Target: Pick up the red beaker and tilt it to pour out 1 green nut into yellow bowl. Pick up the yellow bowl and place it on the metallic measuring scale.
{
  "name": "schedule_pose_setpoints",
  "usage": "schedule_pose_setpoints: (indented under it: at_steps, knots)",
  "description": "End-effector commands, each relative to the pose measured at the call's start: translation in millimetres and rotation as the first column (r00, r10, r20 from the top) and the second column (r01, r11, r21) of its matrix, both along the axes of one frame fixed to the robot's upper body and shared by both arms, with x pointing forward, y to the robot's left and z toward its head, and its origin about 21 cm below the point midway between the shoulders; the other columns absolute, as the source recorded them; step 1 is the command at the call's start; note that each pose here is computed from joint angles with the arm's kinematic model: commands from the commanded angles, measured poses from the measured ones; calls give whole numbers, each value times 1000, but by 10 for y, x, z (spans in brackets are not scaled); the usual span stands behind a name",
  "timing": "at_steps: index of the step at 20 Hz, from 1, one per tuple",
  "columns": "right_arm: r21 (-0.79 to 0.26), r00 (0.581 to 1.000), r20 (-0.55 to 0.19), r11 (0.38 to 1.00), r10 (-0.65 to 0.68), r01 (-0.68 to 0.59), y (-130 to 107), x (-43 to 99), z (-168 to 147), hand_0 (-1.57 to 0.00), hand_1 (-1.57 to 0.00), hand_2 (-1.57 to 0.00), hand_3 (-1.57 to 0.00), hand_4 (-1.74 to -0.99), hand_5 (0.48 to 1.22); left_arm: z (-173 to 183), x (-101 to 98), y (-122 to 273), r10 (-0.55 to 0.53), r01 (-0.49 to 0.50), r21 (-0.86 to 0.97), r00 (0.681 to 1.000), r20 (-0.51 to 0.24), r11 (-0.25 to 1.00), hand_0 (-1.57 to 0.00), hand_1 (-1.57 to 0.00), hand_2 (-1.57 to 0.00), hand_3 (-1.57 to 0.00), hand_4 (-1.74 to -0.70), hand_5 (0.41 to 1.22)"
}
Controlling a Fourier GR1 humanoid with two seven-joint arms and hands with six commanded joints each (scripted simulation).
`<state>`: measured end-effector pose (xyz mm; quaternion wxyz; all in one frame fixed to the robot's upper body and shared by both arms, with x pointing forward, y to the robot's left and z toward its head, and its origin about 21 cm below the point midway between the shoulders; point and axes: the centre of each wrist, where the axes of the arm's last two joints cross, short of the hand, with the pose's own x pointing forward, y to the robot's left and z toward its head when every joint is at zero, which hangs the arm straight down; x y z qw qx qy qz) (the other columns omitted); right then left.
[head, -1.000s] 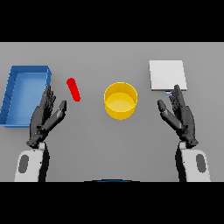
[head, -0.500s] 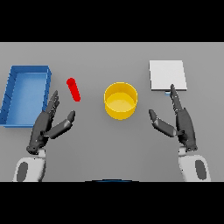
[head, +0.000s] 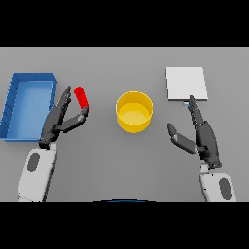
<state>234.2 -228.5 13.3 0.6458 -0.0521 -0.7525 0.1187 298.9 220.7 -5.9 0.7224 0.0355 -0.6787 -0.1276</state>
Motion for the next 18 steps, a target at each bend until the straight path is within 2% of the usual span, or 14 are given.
schedule_pose_setpoints:
  at_steps: [1,3,6,14,18]
  knots:
    - [0,1000,-3,1000,-3,3,5,-7,-22,1,1,1,1,-1229,626,-38,54,-19,-8,8,-1,1000,0,1000,1,1,1,1,-1180,636]
    - [-11,1000,5,1000,2,-2,29,-9,-4,1,1,1,1,-1222,626,-33,136,-32,-24,24,-5,999,21,1000,1,1,1,1,-1189,641]
    - [6,1000,-2,1000,-6,6,8,-6,9,1,1,1,1,-1229,628,-9,306,-114,-27,27,27,999,20,999,1,1,1,1,-1201,654]
    - [2,1000,-8,1000,-21,21,-9,-27,3,1,1,1,1,-1241,641,-102,563,-229,-9,9,46,1000,-4,999,1,1,1,1,-1215,678]
    - [2,1000,-14,1000,-23,23,-37,-26,3,1,1,1,1,-1246,645,-171,653,-260,0,2,-32,999,41,999,1,1,1,1,-1285,708]
